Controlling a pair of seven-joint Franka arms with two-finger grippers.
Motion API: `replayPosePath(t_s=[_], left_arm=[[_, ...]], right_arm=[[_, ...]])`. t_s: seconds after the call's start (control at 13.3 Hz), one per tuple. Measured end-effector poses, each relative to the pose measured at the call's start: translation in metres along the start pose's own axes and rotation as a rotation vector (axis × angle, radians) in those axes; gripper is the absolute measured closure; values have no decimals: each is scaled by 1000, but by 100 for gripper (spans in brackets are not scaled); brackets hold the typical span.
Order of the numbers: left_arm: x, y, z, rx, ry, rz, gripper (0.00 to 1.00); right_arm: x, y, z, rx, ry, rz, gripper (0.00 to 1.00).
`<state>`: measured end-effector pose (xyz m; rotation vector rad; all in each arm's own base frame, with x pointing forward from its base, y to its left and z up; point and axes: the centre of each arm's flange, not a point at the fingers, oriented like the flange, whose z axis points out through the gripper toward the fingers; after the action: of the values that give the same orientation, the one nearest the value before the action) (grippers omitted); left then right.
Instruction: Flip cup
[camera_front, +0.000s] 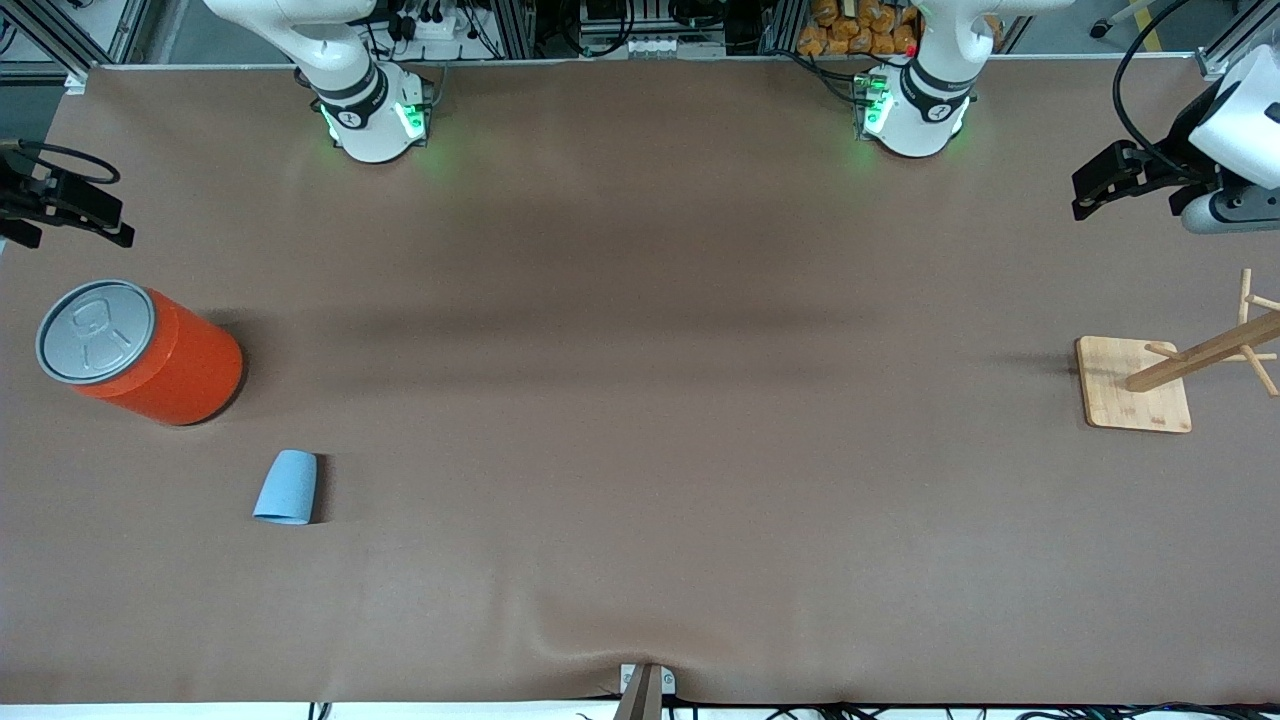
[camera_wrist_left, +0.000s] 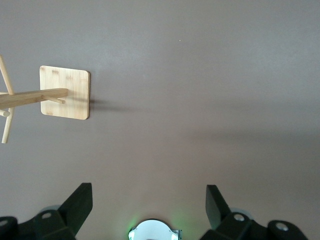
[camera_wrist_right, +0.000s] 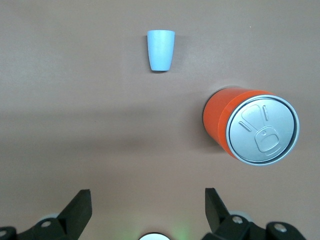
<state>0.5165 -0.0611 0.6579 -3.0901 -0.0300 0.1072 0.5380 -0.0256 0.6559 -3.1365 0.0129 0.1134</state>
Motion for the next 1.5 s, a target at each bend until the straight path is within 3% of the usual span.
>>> replayPosePath(t_s=[0.83,1.5], left_arm=[[4,-5,5,0,-10,-11,0],[7,-7,8,-1,-12,-14,0]], right_arm=[[15,2,14,-2,21,10,0],[74,-9,98,-6,-50,-7,0]])
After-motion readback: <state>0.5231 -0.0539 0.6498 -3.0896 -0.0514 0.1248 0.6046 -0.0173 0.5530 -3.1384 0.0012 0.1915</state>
